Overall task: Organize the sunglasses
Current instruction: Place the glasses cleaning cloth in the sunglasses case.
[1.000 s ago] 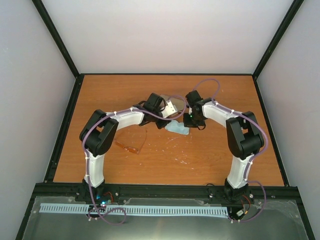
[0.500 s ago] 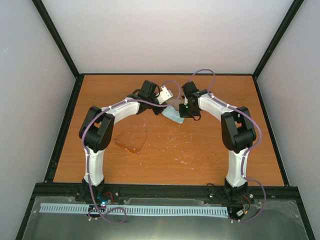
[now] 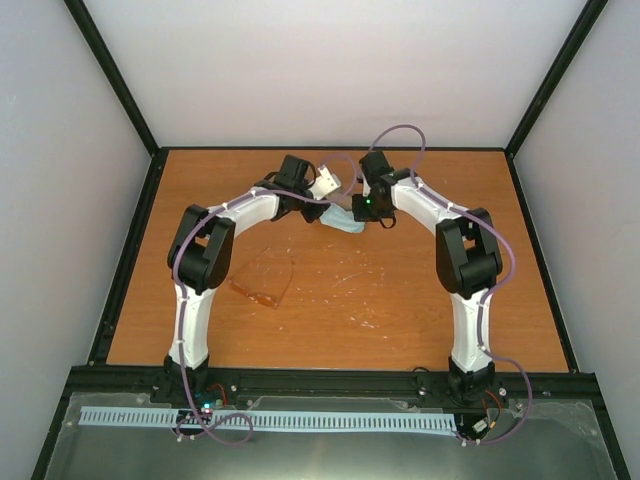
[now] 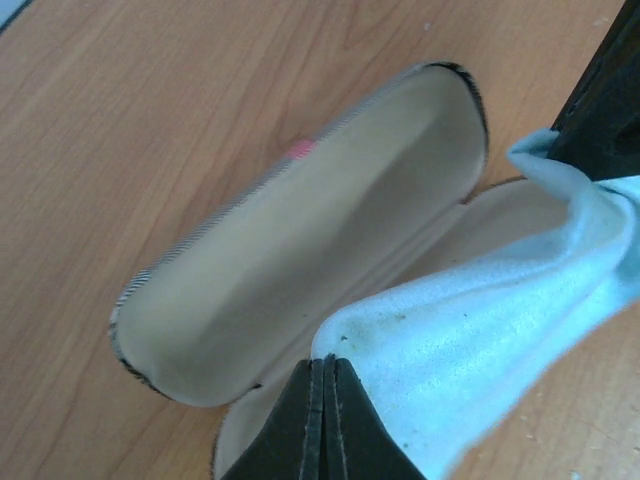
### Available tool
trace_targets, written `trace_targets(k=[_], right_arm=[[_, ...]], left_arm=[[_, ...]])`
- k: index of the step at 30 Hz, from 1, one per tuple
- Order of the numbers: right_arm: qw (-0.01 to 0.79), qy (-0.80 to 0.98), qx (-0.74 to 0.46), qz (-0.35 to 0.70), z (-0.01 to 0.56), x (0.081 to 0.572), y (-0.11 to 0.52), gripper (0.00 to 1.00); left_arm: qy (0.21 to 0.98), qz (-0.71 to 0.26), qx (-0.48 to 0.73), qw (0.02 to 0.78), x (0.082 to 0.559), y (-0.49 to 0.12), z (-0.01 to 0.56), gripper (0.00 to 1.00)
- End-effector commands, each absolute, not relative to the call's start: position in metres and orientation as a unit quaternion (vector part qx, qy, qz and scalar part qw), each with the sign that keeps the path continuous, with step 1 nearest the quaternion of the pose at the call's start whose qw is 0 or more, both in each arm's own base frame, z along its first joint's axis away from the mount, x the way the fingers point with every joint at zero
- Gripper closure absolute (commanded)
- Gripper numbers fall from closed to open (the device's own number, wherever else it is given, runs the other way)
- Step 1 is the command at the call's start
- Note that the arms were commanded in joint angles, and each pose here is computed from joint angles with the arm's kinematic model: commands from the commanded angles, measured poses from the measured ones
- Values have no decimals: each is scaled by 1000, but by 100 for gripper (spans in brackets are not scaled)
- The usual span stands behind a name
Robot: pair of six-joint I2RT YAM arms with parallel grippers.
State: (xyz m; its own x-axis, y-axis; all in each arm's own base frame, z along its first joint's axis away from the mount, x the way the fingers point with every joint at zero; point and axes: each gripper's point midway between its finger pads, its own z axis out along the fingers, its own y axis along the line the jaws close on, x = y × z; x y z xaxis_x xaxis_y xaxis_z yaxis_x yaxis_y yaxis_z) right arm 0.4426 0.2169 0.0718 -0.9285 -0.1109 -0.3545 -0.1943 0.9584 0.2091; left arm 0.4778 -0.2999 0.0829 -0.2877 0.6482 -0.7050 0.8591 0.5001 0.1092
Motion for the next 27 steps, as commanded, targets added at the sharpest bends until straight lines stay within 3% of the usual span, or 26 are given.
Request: trace_targets(k=[1,27], right_arm=[[171,973,-92,121,67,455,223,97],[174,977,-71,99,46,492,210,97]], left_arm=[[784,-147,476,371,501,-291,94,100],[785,-157,486,349,526,-294,58,99]])
